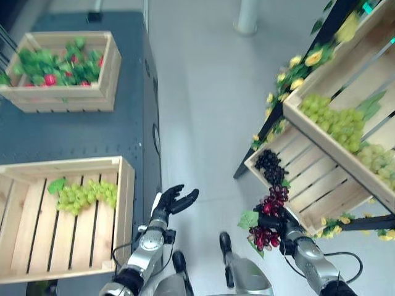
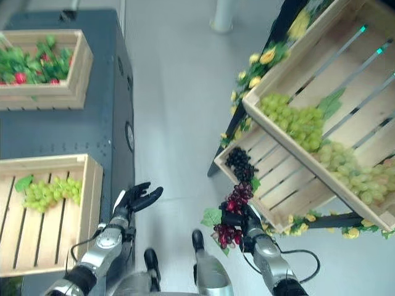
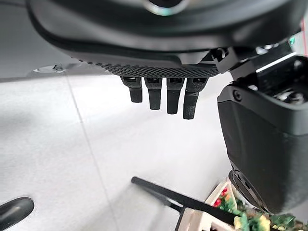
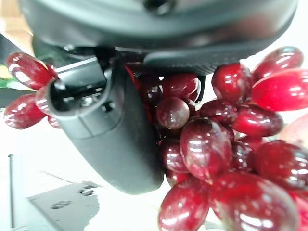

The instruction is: Pick up the fruits from the basket on one side to the basket on the other side

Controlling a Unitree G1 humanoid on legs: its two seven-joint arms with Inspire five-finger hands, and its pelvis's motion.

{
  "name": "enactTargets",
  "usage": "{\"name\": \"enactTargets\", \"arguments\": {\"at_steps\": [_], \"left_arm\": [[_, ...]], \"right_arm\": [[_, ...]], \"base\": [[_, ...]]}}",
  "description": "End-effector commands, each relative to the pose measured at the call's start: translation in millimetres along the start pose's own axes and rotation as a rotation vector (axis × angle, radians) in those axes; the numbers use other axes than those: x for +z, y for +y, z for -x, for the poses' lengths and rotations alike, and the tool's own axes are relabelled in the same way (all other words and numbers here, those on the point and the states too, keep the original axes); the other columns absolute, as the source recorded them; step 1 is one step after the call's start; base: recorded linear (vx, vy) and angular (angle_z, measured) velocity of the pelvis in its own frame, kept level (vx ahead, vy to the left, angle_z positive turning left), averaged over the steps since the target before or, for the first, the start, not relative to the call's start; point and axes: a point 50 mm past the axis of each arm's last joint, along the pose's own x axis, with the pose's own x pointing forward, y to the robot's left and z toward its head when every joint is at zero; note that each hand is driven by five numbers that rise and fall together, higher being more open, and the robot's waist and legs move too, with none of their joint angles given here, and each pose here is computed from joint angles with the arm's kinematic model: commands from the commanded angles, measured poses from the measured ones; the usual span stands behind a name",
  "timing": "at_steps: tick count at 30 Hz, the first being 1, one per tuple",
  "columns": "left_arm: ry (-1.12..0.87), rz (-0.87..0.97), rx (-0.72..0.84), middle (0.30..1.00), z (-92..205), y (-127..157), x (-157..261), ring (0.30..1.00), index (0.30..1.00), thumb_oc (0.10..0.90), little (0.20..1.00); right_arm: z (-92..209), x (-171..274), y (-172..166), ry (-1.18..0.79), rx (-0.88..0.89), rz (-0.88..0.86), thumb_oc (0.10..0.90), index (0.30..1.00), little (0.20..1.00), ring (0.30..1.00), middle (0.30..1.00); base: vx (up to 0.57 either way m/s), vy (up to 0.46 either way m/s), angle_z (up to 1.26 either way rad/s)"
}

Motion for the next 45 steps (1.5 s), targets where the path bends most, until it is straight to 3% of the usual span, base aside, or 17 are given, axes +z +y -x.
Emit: {"name": "enactTargets", "arguments": {"at_steps": [1,11,20,28,33,45], "left_arm": [[-0.263,0.024,-0.02,0.9,-13,-15,59,0.9,0.9,0.8,0.9],[-0.346,-0.017,-0.05,0.9,-23,-21,92,0.9,0.9,0.8,0.9],[-0.343,-0.047,-0.096,0.9,-25,-20,96,0.9,0.9,0.8,0.9],[-0.323,-0.114,-0.157,0.9,-22,-18,90,0.9,0.9,0.8,0.9],[-0.303,-0.115,-0.164,0.9,-21,-12,82,0.9,0.9,0.8,0.9],[-0.338,-0.144,-0.187,0.9,-16,-6,82,0.9,0.9,0.8,0.9]], "right_arm": [[-2,77,-30,-0.348,-0.147,0.045,0.4,0.3,0.3,0.3,0.3],[-7,134,-54,-0.497,-0.274,0.057,0.4,0.3,0.3,0.3,0.3],[10,178,-120,-0.588,-0.572,0.044,0.4,0.3,0.3,0.3,0.3],[30,221,-174,-0.527,-0.788,0.142,0.4,0.3,0.3,0.3,0.3],[37,235,-189,-0.492,-0.859,0.18,0.4,0.3,0.3,0.3,0.3],[59,262,-213,-0.343,-1.043,0.492,0.4,0.3,0.3,0.3,0.3]], "base": [[-0.14,0.022,0.02],[-0.07,0.009,0.05],[0.0,0.008,0.11],[-0.01,-0.023,0.04],[-0.01,-0.051,0.04],[-0.01,-0.018,0.04]]}}
